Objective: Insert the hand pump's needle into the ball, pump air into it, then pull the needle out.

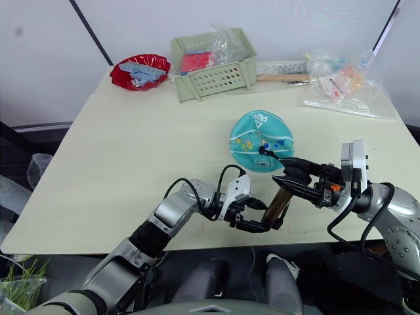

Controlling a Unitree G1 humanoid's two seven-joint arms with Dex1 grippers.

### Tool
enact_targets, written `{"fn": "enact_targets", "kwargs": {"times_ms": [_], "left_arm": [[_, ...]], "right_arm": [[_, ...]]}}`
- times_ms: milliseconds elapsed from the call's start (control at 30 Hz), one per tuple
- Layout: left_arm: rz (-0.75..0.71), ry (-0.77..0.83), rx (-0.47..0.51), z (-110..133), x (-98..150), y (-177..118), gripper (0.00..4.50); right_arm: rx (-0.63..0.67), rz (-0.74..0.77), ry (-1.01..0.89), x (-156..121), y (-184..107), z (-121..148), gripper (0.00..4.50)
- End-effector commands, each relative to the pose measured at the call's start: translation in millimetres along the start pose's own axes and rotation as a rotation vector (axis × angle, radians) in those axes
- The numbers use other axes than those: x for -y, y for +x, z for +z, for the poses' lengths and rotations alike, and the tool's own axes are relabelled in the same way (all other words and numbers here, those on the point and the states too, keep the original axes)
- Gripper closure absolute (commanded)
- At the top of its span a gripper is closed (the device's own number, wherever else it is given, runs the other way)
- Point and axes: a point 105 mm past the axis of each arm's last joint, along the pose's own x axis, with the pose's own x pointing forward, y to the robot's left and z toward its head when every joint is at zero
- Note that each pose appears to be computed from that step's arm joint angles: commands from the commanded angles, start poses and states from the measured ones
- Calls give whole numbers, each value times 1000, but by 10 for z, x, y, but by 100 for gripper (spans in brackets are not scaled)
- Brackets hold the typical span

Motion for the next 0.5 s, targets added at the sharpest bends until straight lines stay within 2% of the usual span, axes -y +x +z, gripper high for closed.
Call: {"fn": "enact_targets", "kwargs": {"times_ms": [33,100,167,433,500], "left_arm": [[-14,32,36,107,40,1,193],[-11,33,41,116,31,1,297],[-8,29,49,119,27,2,352],[12,56,54,103,-4,13,352],[66,115,111,189,-79,33,352]], "right_arm": [[29,18,-36,-41,8,68,283],[28,19,-35,-41,10,64,283],[22,24,-34,-52,9,51,283],[-11,28,-102,-50,5,7,283],[-32,39,-152,-58,-1,-9,283]]}}
